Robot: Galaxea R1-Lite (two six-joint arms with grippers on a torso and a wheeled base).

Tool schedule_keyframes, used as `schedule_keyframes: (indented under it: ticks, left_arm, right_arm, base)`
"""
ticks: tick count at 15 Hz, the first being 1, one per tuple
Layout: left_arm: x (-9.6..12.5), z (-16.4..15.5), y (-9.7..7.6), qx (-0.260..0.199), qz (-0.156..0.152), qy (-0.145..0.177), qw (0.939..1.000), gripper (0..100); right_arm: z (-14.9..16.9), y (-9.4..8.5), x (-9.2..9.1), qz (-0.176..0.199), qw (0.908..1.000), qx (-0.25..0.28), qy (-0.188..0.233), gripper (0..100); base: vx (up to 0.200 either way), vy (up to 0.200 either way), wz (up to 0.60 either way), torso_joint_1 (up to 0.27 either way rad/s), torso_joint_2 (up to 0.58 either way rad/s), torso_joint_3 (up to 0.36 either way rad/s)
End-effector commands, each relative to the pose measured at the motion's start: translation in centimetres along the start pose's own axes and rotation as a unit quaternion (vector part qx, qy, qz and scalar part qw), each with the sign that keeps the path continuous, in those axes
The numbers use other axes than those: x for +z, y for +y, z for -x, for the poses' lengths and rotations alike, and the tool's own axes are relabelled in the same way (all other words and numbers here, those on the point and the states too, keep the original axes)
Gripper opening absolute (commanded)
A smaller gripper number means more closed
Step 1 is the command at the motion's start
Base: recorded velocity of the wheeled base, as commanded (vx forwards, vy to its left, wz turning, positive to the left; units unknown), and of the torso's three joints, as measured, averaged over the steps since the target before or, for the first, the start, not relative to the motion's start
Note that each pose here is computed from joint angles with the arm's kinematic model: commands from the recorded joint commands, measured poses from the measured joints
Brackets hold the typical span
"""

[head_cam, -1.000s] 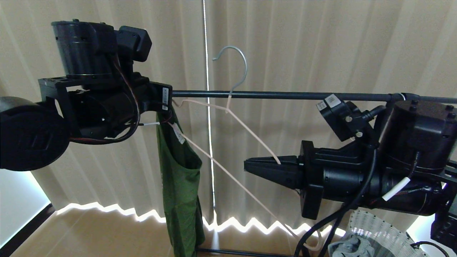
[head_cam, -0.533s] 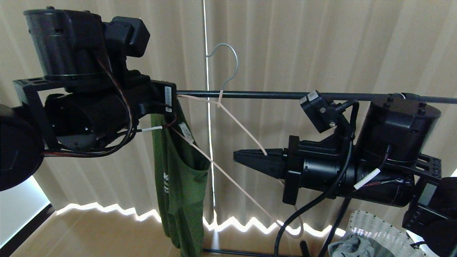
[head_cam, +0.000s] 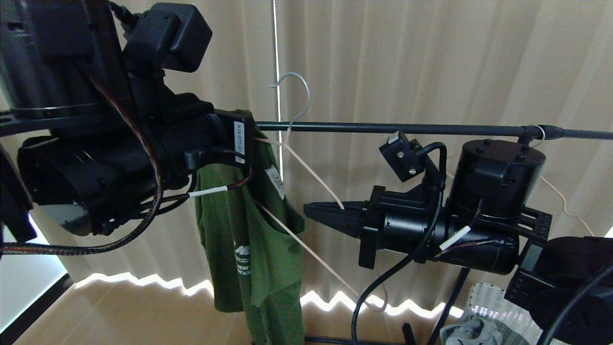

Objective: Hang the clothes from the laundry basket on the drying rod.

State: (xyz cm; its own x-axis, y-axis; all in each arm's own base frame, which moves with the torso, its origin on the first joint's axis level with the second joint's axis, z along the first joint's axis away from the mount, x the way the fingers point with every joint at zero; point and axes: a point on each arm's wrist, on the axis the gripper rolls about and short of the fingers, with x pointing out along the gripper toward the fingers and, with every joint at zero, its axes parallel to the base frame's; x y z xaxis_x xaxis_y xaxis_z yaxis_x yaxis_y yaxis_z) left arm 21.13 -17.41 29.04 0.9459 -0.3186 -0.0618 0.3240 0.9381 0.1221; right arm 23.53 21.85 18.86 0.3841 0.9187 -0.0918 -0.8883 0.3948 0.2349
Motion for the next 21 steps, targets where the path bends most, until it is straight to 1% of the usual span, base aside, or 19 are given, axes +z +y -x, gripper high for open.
schedule_keyframes:
  ticks: [1,2,3,4,5,7,9,11,12,14,17,19,21]
  left_arm:
    - [0.2,0.7,-0.3,-0.032,0.001,-0.007,0.9995,0]
    - [0.2,0.9,-0.4,-0.057,0.001,-0.010,0.9983,0]
    - [0.1,1.0,-0.4,-0.068,0.000,-0.010,0.9976,0]
    - [0.1,1.0,-0.4,-0.068,0.000,-0.010,0.9976,0]
    - [-0.6,1.9,-0.2,-0.098,-0.005,-0.005,0.9951,0]
    - [-1.4,2.7,0.0,-0.111,-0.011,0.003,0.9938,0]
    - [-1.7,3.1,0.2,-0.112,-0.011,0.006,0.9937,0]
    - [-2.3,3.2,0.2,-0.113,-0.014,0.014,0.9934,0]
    - [-2.6,3.2,0.1,-0.114,-0.015,0.019,0.9932,100]
    - [-3.1,3.2,0.1,-0.115,-0.020,0.026,0.9929,100]
    - [-3.3,3.4,0.2,-0.120,-0.018,0.012,0.9926,100]
    - [-3.9,3.7,0.4,-0.116,-0.026,0.007,0.9929,100]
    - [-4.5,4.2,1.1,-0.107,-0.041,0.002,0.9934,100]
  right_arm:
    - [-0.2,-0.2,-0.1,-0.001,1.0000,-0.001,0.001,0]
    - [-0.2,-0.1,0.0,-0.002,1.0000,-0.003,-0.001,0]
    - [-0.1,-0.1,0.0,-0.002,1.0000,-0.006,-0.002,0]
    - [-0.1,-0.1,0.0,-0.002,1.0000,-0.006,-0.002,0]
    - [0.2,0.1,0.4,0.001,0.9999,-0.014,-0.009,0]
    - [0.5,0.2,0.9,0.005,0.9998,-0.014,-0.017,0]
    - [0.7,0.4,1.2,0.008,0.9996,-0.012,-0.022,0]
    - [0.9,0.7,1.6,0.012,0.9995,-0.010,-0.028,0]
    - [1.0,0.7,1.7,0.012,0.9994,-0.010,-0.029,0]
    - [1.4,1.0,2.1,0.015,0.9992,-0.009,-0.036,0]
    - [2.6,1.7,2.9,0.020,0.9988,-0.008,-0.045,0]
    - [3.8,2.4,3.5,0.015,0.9992,-0.010,-0.036,0]
    - [5.3,2.9,3.9,0.013,0.9993,-0.016,-0.032,0]
  base:
    - [0.000,0.000,0.00,0.000,0.00,0.000]
    - [0.000,0.000,0.00,0.000,0.00,0.000]
    - [0.000,0.000,0.00,0.000,0.00,0.000]
    - [0.000,0.000,0.00,0.000,0.00,0.000]
    - [0.000,0.000,0.00,0.000,0.00,0.000]
    - [0.000,0.000,0.00,0.000,0.00,0.000]
    - [0.000,0.000,0.00,0.000,0.00,0.000]
    - [0.000,0.000,0.00,0.000,0.00,0.000]
    - [0.000,0.000,0.00,0.000,0.00,0.000]
    - [0.000,0.000,0.00,0.000,0.00,0.000]
    - [0.000,0.000,0.00,0.000,0.00,0.000]
    - [0.000,0.000,0.00,0.000,0.00,0.000]
    - [0.000,0.000,0.00,0.000,0.00,0.000]
